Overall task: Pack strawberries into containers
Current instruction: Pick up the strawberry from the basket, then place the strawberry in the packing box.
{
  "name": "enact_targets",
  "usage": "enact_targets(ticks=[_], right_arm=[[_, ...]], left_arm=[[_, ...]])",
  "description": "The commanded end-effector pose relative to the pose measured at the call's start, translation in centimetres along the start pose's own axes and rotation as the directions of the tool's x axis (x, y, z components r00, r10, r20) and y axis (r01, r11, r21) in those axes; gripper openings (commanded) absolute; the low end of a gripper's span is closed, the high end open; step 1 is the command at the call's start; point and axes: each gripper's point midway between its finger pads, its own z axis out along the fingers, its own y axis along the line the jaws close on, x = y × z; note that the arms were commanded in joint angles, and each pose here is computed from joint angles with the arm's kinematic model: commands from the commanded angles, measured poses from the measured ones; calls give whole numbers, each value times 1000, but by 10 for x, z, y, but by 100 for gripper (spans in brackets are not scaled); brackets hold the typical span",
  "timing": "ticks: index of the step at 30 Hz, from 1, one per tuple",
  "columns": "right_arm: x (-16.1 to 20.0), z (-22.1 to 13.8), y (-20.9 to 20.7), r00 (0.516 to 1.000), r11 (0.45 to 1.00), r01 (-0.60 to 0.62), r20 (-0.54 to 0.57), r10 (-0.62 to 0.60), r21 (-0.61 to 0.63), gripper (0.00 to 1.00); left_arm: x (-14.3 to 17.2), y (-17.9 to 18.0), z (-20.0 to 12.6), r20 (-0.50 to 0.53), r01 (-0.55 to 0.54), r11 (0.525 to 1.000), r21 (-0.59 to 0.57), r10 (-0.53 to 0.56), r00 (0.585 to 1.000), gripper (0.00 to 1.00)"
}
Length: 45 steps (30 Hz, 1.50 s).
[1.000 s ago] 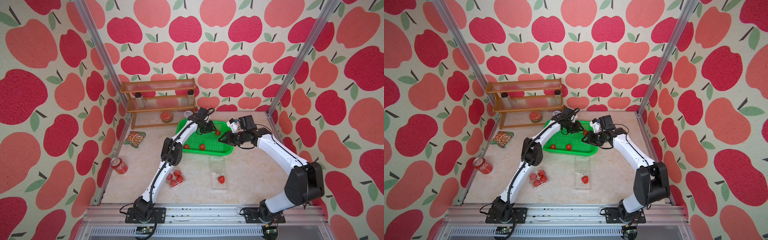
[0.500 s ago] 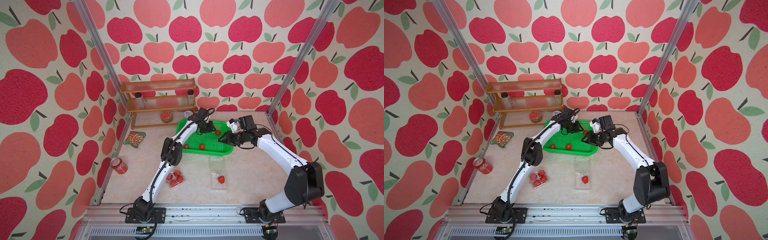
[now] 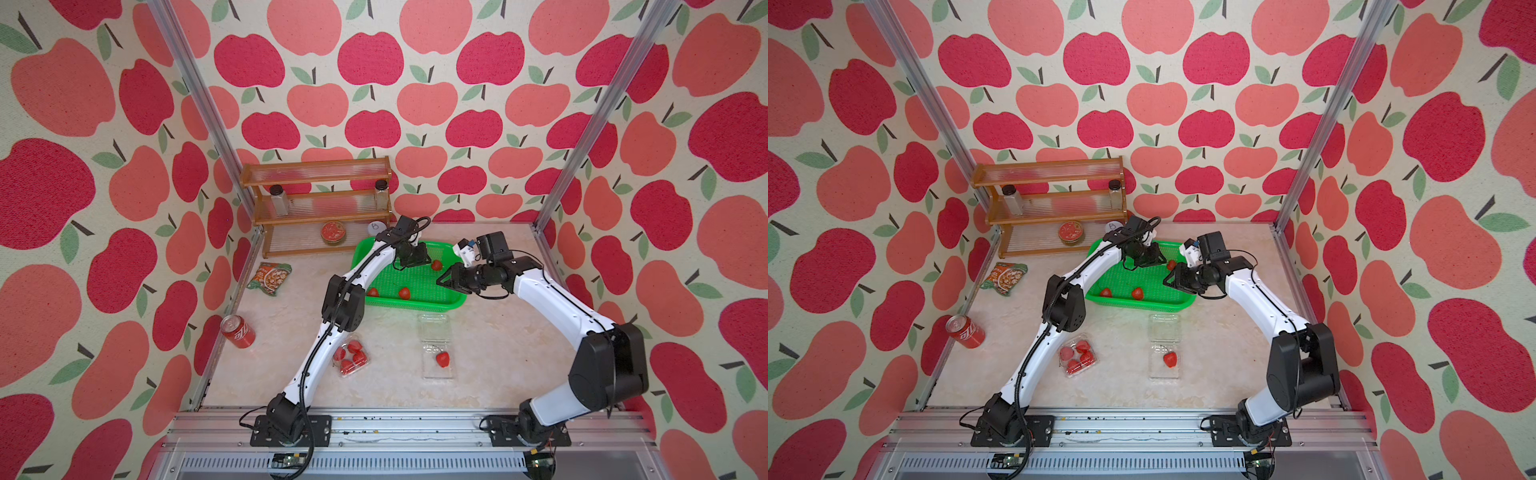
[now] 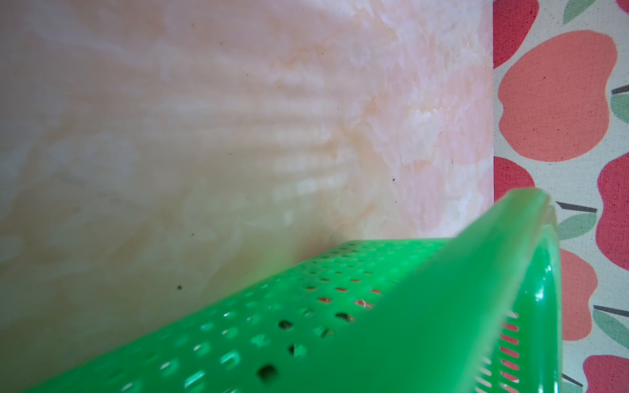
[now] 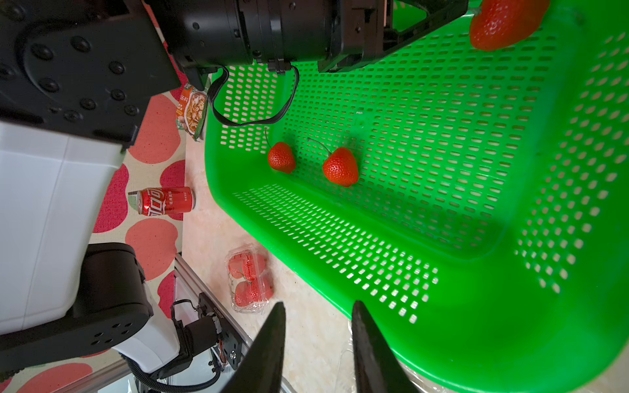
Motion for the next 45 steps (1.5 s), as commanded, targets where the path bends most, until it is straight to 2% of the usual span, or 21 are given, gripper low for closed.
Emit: enact_targets(ticks=[1,8,14,22,27,31,36,42,45], right_arm=[[3,2,-2,1000,1000,-25,-16,25,-12,35],[2,-2,2,1000,999,-25,-3,25,-20,35],[-5,-15,11,999,1000,-6,44,8,-28,35],[-12,-48,30,992,999,18,126,-13,-40,34],[-12,-75,41,982,999,46,185,-40,-29,34],[-8,-87,44,975,998,50,219,-43,-24,35],[-2,-96,42,965,999,52,258,-47,-11,35],[3,-105,41,953,998,55,300,-51,-6,35],[9,-105,38,952,999,53,304,-48,-6,36]], left_arm=[[37,13,11,-127,56,998,-42,-61,990,16],[37,10,9,-130,51,998,-34,-55,990,0],[26,-5,-2,-96,35,999,-3,-35,995,0],[-10,-66,-54,44,-45,995,92,42,998,0],[-8,-112,-93,89,-133,984,121,122,988,0],[23,-148,-127,50,-204,973,110,199,979,0],[95,-177,-167,-24,-274,961,43,275,961,0],[185,-169,-207,-34,-218,976,-9,218,975,0],[227,-162,-219,-74,-215,976,-35,212,974,0]])
